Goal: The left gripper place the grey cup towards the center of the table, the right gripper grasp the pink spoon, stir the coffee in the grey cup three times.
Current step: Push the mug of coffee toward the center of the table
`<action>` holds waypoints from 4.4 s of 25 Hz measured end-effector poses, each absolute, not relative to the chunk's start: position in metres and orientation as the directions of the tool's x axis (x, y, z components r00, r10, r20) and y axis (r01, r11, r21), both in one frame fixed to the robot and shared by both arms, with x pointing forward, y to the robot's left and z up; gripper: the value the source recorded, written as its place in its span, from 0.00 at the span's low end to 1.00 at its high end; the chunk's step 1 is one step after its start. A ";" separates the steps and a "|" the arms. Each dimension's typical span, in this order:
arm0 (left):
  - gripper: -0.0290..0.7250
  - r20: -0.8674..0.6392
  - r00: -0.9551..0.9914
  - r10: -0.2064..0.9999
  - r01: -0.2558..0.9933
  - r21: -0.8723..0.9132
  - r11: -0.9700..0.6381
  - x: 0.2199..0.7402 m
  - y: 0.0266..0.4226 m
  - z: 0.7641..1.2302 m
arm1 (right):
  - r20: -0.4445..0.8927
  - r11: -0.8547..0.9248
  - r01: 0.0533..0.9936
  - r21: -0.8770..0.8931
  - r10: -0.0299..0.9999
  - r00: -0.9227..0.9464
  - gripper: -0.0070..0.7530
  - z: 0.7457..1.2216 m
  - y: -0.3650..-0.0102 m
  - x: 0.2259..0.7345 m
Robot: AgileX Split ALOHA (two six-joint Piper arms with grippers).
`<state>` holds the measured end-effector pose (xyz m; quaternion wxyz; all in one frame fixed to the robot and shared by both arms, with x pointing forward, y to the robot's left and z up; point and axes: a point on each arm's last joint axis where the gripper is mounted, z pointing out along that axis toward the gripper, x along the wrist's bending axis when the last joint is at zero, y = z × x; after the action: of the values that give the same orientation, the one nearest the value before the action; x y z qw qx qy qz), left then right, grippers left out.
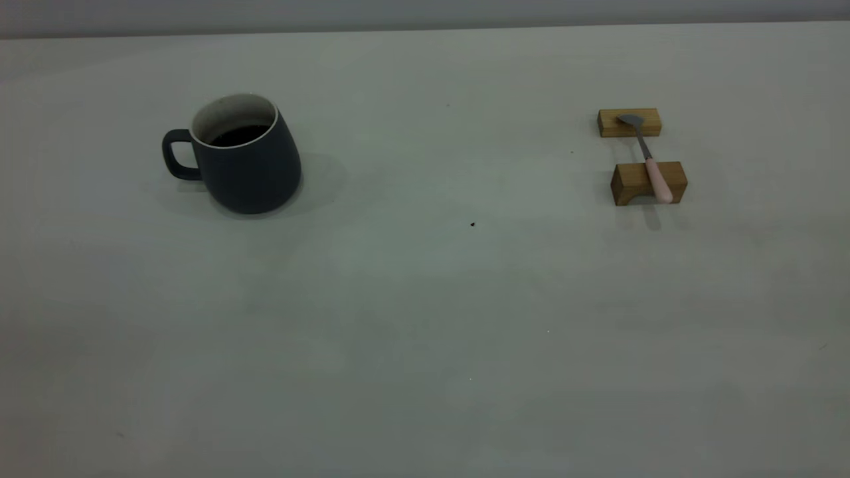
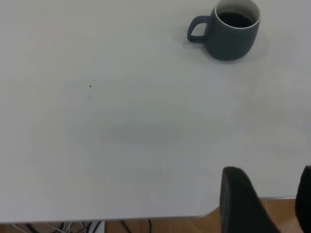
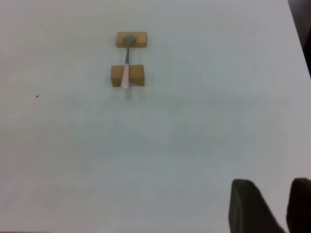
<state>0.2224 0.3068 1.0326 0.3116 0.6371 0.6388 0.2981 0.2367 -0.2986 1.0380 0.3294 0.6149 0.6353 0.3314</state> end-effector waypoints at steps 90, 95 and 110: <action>0.86 0.071 0.989 0.130 0.130 0.004 -0.992 0.676 0.202 0.829 | -0.011 0.024 0.563 0.826 1.000 -0.027 0.32 1.038 -0.299 0.237; 0.85 0.081 0.995 0.065 0.063 0.024 -0.998 0.667 0.163 0.830 | -0.011 0.024 0.563 0.826 1.000 -0.027 0.32 1.038 -0.299 0.237; 0.83 0.047 0.990 0.134 0.127 0.129 -0.983 0.646 0.108 0.846 | -0.011 0.024 0.563 0.826 1.000 -0.027 0.32 1.038 -0.299 0.237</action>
<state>0.6461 0.1079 0.8458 0.0629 0.9955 0.0656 0.0280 0.2367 -0.2986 1.0380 0.3294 0.6149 0.6353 0.3314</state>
